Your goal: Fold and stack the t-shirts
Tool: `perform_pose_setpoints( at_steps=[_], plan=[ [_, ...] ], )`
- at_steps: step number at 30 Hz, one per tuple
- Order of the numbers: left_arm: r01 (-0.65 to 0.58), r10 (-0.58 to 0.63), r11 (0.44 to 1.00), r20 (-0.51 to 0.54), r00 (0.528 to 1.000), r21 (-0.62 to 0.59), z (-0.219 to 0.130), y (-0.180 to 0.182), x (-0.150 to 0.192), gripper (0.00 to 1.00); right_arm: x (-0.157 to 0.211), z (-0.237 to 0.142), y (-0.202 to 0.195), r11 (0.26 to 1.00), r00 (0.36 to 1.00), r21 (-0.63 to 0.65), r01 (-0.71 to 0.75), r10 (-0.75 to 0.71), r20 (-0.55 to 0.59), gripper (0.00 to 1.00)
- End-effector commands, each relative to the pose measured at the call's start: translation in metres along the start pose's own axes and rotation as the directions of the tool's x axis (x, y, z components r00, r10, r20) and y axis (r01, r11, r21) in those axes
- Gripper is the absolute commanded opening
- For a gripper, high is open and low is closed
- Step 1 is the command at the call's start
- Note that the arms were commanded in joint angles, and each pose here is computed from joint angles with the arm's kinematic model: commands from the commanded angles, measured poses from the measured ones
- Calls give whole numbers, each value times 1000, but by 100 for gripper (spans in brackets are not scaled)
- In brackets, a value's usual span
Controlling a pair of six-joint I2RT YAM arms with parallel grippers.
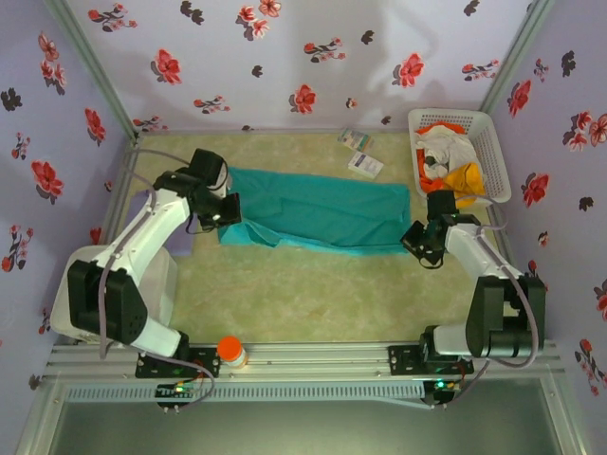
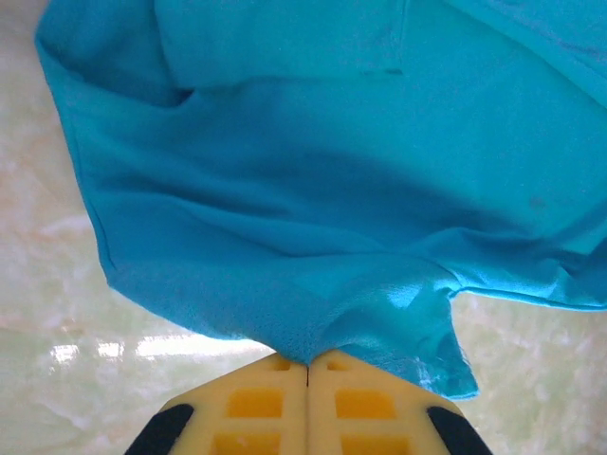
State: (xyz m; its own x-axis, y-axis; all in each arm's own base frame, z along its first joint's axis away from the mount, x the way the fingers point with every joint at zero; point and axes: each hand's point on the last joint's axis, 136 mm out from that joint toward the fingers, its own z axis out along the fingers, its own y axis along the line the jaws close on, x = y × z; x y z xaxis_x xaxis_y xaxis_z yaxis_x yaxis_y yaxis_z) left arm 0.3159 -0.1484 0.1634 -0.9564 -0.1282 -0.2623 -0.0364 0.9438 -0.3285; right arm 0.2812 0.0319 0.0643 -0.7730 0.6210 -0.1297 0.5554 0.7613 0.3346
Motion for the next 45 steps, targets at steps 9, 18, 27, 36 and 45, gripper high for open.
perform_pose_setpoints(
  at_steps=[9,18,27,36,45],
  plan=[
    [-95,97,989,10,995,-113,11,7,-50,0,-44,5,37,997,999,-81,-15,19,48,0],
    [-110,118,982,46,992,-152,17,7,-86,0,-66,23,51,997,999,-75,-10,13,37,0],
    [-128,133,974,11,991,-184,34,9,-103,0,-72,34,52,998,999,-68,-16,18,31,0],
    [-127,125,968,-26,992,-214,55,18,-109,0,-79,36,54,998,999,-66,-19,22,44,0],
    [-125,126,960,-13,992,-251,74,25,-129,0,-81,40,54,998,999,-59,-21,23,38,3]
  ],
)
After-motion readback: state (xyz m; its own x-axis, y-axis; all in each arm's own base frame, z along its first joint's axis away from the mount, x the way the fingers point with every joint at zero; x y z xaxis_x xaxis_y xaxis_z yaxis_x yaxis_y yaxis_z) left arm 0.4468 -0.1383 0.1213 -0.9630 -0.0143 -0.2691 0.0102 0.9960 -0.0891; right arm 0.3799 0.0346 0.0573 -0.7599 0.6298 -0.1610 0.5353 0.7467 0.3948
